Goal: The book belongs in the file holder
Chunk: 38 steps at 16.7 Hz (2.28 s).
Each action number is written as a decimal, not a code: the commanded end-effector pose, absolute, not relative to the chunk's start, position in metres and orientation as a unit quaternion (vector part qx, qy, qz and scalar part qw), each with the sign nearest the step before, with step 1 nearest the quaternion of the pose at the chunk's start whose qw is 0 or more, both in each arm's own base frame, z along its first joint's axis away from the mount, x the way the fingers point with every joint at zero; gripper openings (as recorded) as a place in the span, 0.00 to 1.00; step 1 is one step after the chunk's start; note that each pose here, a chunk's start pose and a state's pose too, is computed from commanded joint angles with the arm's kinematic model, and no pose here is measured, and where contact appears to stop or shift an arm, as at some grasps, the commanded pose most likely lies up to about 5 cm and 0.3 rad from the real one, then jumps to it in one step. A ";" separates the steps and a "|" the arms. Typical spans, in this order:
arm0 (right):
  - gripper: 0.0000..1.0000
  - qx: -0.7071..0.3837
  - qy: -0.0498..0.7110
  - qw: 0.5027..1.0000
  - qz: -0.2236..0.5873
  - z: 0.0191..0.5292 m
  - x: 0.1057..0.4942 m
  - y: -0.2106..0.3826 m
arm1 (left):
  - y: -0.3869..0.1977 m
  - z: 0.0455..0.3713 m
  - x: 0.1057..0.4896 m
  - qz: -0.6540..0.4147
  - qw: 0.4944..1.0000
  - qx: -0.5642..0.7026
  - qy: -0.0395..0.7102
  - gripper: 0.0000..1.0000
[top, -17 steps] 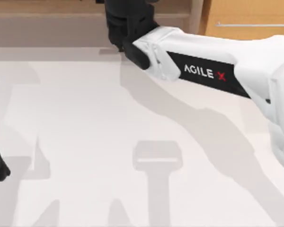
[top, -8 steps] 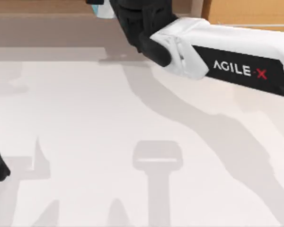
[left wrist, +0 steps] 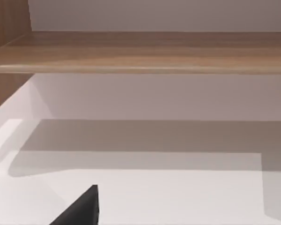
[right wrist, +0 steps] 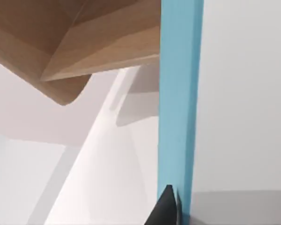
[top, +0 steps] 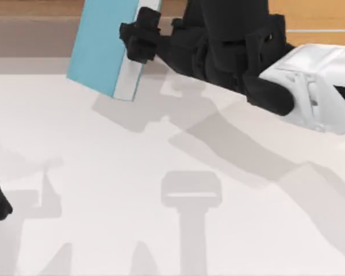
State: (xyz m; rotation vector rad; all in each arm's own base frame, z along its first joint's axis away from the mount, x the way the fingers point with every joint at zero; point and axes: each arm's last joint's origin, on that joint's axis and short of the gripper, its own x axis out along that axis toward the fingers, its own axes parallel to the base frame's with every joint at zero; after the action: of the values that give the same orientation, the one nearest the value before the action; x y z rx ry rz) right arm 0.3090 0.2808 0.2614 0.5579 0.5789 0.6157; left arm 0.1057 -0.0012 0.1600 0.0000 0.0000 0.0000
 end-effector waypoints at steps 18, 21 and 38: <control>0.00 0.676 0.195 0.708 -0.062 0.183 0.302 -0.079 | -0.001 0.160 0.106 0.000 1.000 0.000 0.000 1.00; 0.00 0.696 0.127 0.700 -0.096 0.179 0.309 -0.131 | -0.001 0.160 0.106 0.000 1.000 0.000 0.000 1.00; 0.00 0.699 0.087 0.703 -0.097 0.155 0.349 -0.176 | -0.001 0.160 0.106 0.000 1.000 0.000 0.000 1.00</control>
State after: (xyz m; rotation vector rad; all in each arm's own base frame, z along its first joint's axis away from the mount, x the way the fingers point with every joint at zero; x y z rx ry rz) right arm 0.3491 -0.1755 0.1547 1.5554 0.1933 -0.2150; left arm 0.1057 -0.0012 0.1600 0.0000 0.0000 0.0000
